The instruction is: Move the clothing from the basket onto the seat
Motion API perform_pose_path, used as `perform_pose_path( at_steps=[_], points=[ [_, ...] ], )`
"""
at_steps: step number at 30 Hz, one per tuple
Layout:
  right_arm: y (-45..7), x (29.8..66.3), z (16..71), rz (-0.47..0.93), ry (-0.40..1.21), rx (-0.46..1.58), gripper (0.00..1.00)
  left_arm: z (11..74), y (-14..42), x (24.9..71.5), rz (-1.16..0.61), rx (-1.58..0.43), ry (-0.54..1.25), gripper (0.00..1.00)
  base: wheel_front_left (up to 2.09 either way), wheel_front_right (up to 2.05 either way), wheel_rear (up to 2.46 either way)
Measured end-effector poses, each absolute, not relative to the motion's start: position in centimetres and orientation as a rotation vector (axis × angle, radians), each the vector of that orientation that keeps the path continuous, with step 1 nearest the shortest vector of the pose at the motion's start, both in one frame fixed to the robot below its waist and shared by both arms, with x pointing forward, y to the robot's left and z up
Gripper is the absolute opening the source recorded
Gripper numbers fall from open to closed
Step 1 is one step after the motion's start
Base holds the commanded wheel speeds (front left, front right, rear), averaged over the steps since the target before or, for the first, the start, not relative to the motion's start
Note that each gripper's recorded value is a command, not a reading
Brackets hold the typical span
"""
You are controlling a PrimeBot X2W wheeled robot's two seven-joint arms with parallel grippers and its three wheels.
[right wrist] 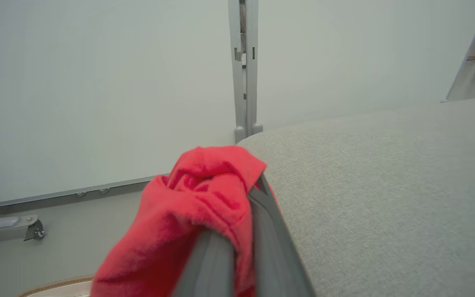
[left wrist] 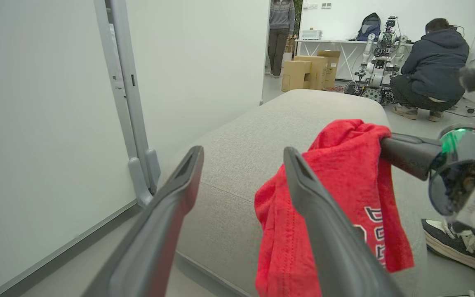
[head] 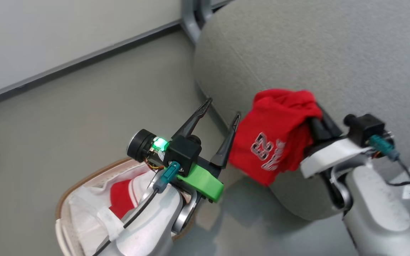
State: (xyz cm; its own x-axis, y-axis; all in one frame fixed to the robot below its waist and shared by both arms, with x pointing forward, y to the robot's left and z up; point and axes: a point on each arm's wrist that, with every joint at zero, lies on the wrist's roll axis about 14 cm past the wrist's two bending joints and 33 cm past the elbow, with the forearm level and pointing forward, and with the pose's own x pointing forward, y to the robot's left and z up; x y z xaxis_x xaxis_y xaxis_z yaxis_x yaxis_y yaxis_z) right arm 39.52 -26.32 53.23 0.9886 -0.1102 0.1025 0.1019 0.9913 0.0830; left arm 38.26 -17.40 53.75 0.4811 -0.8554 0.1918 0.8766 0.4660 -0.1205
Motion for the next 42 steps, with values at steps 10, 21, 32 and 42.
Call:
perform_pose_path(
  at_steps=[10,21,32,42],
  points=[
    [-38.9,41.2,57.3,-0.338,-0.096,-0.161,0.0,49.5,-19.8,38.7,-1.168,-0.223,-0.042,1.0,0.0,0.0,0.0],
    [-44.1,49.2,57.9,-0.429,-0.059,-0.257,0.0,43.3,-18.2,42.4,-1.125,-0.232,0.044,1.0,0.0,0.0,0.0],
    [-44.6,52.8,47.5,-0.495,0.115,-0.158,1.0,37.3,-14.6,45.1,-1.003,-0.233,0.152,1.0,0.0,0.0,0.0],
    [-42.7,47.5,41.6,-0.502,0.221,-0.114,1.0,37.3,-11.4,46.7,-0.887,-0.21,0.16,1.0,0.0,0.0,0.0]
  ],
)
